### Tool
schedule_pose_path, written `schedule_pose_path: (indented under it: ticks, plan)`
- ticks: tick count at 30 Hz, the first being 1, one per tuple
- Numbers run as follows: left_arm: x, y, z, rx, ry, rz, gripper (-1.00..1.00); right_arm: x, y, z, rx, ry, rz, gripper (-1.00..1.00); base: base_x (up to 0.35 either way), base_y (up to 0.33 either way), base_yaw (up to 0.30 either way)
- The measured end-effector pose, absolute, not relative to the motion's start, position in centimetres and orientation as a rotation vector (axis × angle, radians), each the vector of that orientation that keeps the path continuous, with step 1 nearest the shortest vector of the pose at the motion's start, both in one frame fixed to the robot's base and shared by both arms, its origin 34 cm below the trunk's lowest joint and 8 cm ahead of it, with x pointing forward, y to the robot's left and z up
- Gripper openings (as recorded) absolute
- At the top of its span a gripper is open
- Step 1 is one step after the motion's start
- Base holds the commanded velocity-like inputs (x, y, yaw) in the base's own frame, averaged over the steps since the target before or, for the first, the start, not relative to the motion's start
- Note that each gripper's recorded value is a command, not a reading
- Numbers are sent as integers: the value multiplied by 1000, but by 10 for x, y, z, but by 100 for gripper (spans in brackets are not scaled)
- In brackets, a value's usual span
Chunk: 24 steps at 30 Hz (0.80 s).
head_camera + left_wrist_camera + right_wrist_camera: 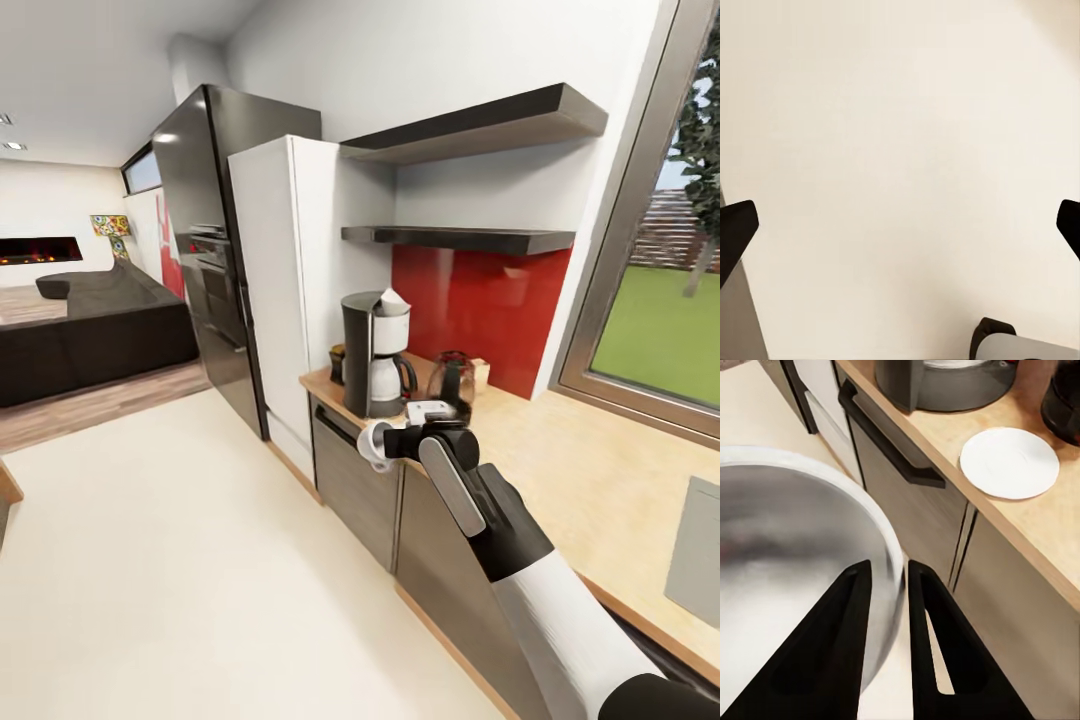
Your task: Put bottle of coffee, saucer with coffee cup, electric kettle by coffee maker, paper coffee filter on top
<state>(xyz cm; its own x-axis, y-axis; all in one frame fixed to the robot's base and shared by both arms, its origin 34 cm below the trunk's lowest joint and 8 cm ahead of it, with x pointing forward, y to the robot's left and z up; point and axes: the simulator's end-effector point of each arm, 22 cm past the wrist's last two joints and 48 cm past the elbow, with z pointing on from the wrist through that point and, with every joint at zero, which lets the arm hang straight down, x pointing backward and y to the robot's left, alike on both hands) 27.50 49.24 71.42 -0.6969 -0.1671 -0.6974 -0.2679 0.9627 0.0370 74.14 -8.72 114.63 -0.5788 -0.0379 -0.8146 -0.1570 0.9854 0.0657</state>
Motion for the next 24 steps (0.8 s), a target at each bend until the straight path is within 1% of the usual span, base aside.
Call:
schedule_pose_path:
  ticks: [6,13,19,24]
  plan:
    - [275,492,714,-303,2357,173,100,741,-87,1147,-136,2184,162,-100,270,210,0]
    - [275,491,714,-303,2357,172,100,741,-87,1148,-134,2181,162,-100,326,47,-19]
    - [275,490,714,-297,2359,169,100,741,-88,1147,-134,2184,161,-100,323,4,-199]
    - [276,468,705,-265,2383,128,100,742,-88,1147,-133,2185,162,-100,86,0,-253]
